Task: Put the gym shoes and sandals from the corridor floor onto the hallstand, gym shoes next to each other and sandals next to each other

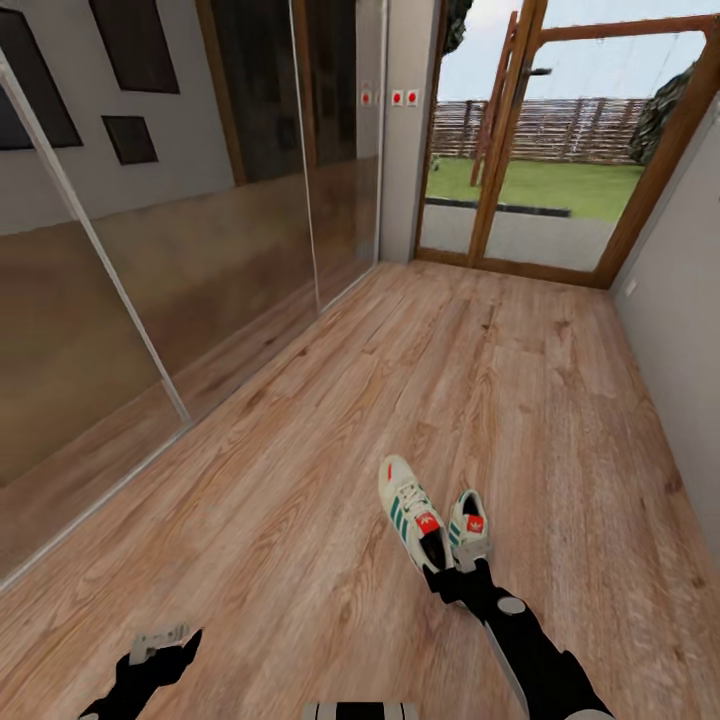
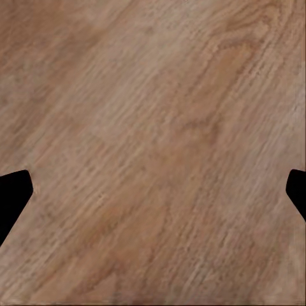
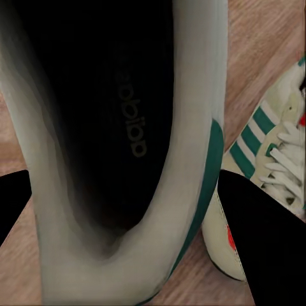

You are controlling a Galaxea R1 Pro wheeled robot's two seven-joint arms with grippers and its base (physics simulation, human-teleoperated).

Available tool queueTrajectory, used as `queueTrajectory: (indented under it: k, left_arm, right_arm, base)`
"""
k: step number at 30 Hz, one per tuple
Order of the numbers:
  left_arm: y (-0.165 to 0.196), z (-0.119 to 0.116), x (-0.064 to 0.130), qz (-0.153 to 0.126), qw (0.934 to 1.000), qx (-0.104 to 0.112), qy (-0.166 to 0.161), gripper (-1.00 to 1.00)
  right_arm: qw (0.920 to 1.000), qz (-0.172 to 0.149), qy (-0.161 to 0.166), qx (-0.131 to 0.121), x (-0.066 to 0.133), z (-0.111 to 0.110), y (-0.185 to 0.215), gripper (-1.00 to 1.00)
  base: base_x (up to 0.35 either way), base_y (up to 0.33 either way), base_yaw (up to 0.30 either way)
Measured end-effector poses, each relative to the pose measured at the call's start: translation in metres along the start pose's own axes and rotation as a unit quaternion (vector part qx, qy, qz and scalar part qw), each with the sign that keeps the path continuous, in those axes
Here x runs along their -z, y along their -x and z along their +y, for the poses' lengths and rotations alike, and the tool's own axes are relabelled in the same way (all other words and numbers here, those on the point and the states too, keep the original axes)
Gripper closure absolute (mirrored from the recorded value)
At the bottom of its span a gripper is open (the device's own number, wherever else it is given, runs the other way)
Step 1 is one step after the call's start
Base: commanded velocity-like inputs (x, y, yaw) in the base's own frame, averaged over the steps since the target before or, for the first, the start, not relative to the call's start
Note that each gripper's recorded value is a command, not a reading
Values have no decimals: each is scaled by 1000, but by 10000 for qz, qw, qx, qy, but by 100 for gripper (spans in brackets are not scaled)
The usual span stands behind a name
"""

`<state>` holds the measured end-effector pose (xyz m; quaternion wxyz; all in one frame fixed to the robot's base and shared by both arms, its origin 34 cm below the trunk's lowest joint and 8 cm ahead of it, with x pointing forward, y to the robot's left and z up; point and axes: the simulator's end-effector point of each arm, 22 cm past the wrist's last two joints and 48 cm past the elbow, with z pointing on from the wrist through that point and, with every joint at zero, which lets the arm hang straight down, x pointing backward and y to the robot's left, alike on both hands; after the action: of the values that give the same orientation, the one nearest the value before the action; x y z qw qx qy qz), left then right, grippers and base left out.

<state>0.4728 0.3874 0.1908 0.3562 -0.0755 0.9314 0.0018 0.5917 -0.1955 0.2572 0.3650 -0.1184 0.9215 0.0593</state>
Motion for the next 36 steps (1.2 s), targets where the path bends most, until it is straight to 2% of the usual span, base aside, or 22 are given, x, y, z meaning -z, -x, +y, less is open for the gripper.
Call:
queueTrajectory:
  k: [6,13,26,28,29,30,31,33,36]
  left_arm:
    - [1,14,15,-218,9995,152,182,-100]
    - [16,23,22,-394,9988,150,239,-100]
    - [13,18,22,-365,9990,151,193,-100]
    - [12,14,22,-362,9991,160,170,-100]
    - [12,12,23,-394,9990,149,155,-100]
    - [13,12,23,-409,9989,149,157,-100]
    - [14,12,23,-421,9989,149,158,-100]
    - [16,12,24,-440,9988,147,152,-100]
    - [17,10,24,-457,9988,136,132,-100]
  right_arm:
    - [9997,-250,10,44,9,3,7,100]
    - [9988,-488,-22,78,17,1,26,100]
    - [9985,-541,-49,88,19,-1,30,100]
    - [9980,-587,-188,104,20,-8,35,100]
    - [9944,-754,-727,126,24,-33,38,100]
    - [9926,-885,-823,151,28,-36,38,100]
    - [9901,-1072,-885,173,33,-35,33,100]
    - [9881,-1234,-900,185,42,-31,21,100]
    - [9878,-1269,-887,172,51,-24,-4,100]
  base:
    - [0,0,0]
    - [0,0,0]
    - [0,0,-9]
    - [0,0,-78]
    - [0,0,-82]
    - [0,0,-82]
    - [0,0,-83]
    - [0,0,-83]
    - [0,0,-83]
